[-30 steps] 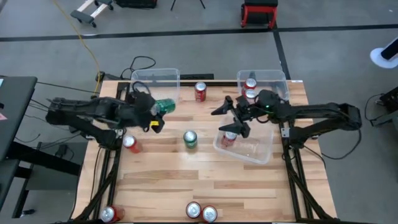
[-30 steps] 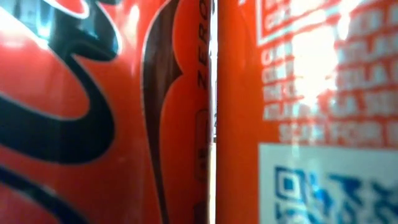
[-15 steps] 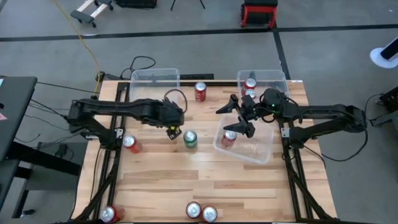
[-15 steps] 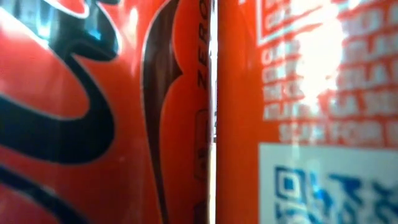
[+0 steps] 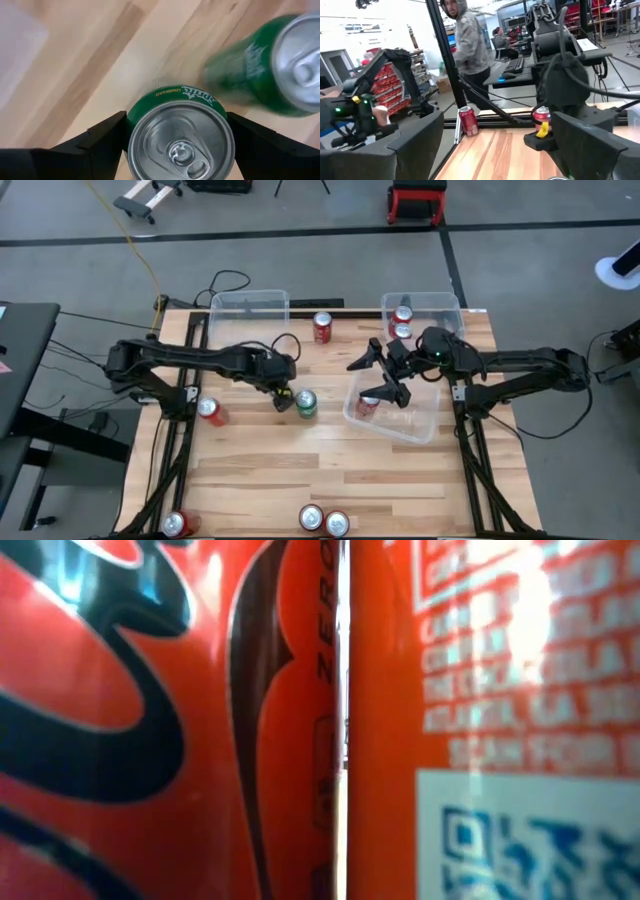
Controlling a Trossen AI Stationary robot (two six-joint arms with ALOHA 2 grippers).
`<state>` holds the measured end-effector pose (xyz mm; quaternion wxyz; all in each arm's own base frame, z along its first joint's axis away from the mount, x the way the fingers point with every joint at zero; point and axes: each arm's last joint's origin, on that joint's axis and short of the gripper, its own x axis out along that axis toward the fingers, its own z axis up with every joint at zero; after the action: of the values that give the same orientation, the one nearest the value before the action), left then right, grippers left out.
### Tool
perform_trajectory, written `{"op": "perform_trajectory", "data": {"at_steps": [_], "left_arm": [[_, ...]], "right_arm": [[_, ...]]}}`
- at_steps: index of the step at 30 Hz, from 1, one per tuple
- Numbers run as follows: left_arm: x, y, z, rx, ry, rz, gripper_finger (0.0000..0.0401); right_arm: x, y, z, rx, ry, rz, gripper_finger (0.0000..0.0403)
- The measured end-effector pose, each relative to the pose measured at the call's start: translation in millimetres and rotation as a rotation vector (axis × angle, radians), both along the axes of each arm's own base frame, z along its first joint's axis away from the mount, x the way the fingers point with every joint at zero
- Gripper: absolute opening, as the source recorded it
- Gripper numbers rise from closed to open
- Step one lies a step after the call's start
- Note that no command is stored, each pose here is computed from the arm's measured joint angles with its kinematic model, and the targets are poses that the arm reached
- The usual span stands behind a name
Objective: Sort soda cans
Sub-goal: Move the left green soda can to the middle of the table
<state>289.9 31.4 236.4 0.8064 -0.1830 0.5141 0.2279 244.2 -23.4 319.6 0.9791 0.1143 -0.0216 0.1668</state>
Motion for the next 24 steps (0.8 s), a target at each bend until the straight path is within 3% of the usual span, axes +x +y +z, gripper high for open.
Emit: {"op": "perform_trajectory", "data": {"at_steps": [10, 17, 24], "left_arm": [[6.4, 4.1, -3.4, -0.016, -0.070, -0.023, 0.0301], [7.3, 8.8, -4.6, -0.013, -0.075, -0.022, 0.0385], [7.0, 8.9, -2.8, 0.001, -0.065, -0.048, 0.0389]], "right_arm": [[0.0, -0.3, 0.2, 0.000, -0.002, -0.006, 0.0386], [0.1, -0.4, 0.0, 0.001, 0.000, -0.008, 0.0386], [0.1, -0.6, -0.2, -0.004, 0.000, -0.009, 0.0386]]}}
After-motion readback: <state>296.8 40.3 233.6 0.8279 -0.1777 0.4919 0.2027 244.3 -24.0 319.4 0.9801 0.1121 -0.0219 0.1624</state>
